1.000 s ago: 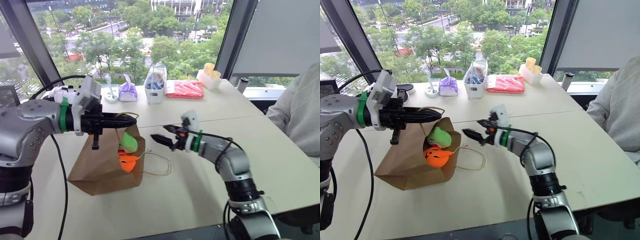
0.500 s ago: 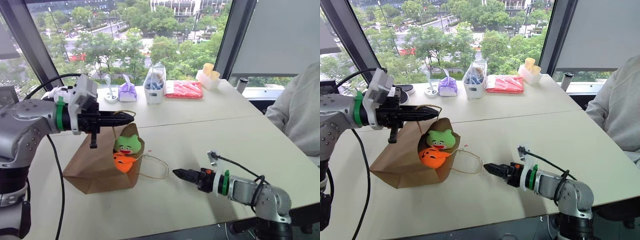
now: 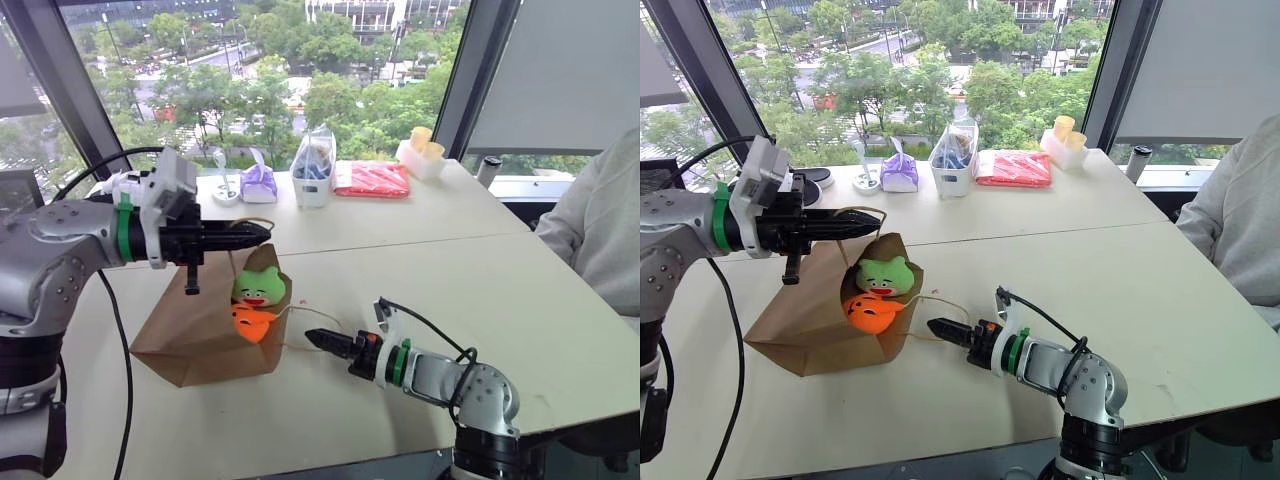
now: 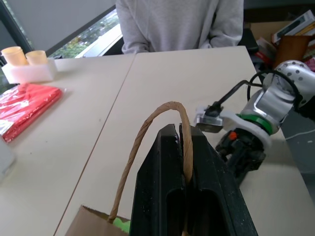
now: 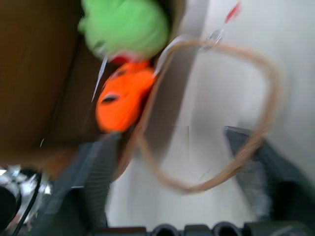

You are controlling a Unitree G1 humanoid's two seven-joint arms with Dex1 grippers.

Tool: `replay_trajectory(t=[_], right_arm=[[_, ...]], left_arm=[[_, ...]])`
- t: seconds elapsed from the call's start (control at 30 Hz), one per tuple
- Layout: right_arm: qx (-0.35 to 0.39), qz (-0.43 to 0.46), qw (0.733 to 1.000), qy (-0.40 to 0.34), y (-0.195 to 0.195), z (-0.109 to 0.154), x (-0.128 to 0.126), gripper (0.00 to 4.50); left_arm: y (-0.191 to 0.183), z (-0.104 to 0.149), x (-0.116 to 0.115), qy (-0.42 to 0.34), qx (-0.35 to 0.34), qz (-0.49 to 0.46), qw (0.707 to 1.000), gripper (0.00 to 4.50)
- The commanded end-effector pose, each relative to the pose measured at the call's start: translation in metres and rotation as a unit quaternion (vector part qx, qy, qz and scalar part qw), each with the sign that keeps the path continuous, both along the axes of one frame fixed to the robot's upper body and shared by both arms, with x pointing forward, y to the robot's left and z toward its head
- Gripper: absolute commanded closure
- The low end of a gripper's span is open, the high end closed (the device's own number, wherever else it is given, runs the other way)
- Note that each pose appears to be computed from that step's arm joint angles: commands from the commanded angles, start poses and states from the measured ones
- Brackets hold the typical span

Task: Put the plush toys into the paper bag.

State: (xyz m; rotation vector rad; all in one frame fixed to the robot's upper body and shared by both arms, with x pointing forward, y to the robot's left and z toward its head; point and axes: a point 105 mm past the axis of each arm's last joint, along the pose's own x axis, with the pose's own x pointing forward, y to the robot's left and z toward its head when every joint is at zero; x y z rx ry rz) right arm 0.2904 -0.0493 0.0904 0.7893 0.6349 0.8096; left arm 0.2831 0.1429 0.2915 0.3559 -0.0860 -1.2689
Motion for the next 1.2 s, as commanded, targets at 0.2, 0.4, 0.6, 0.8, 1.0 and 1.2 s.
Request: replay_trajectory(t=[0.2, 0.4, 0.6, 0.8, 1.0, 1.2], right_arm=[[-0.032, 0.02, 0.991, -0.127, -0.004, 0.033, 0.002, 4.45], [-0.001, 0.013, 0.958, -0.285, -0.012, 0.089, 0.0, 4.45], [0.043, 0.039, 0.922, -0.383, -0.027, 0.145, -0.009, 4.45], [0.063, 0.007, 0.91, -0.41, -0.052, 0.174, 0.0, 4.45], [0.059, -0.016, 0.906, -0.42, -0.061, 0.182, 0.005, 4.45], [0.059, -0.044, 0.891, -0.448, -0.068, 0.201, 0.008, 4.45]], left_arm=[[0.001, 0.01, -0.007, -0.024, -0.004, -0.003, 1.0, 4.5], [0.005, 0.007, -0.005, -0.026, -0.003, 0.01, 1.0, 4.5], [0.012, 0.008, 0.01, -0.042, -0.016, 0.045, 0.998, 4.5], [0.018, 0.005, 0.046, -0.066, -0.061, 0.096, 0.991, 4.5], [0.001, -0.006, 0.072, -0.068, -0.084, 0.092, 0.99, 4.5], [-0.014, -0.007, 0.095, -0.083, -0.113, 0.096, 0.985, 4.5]])
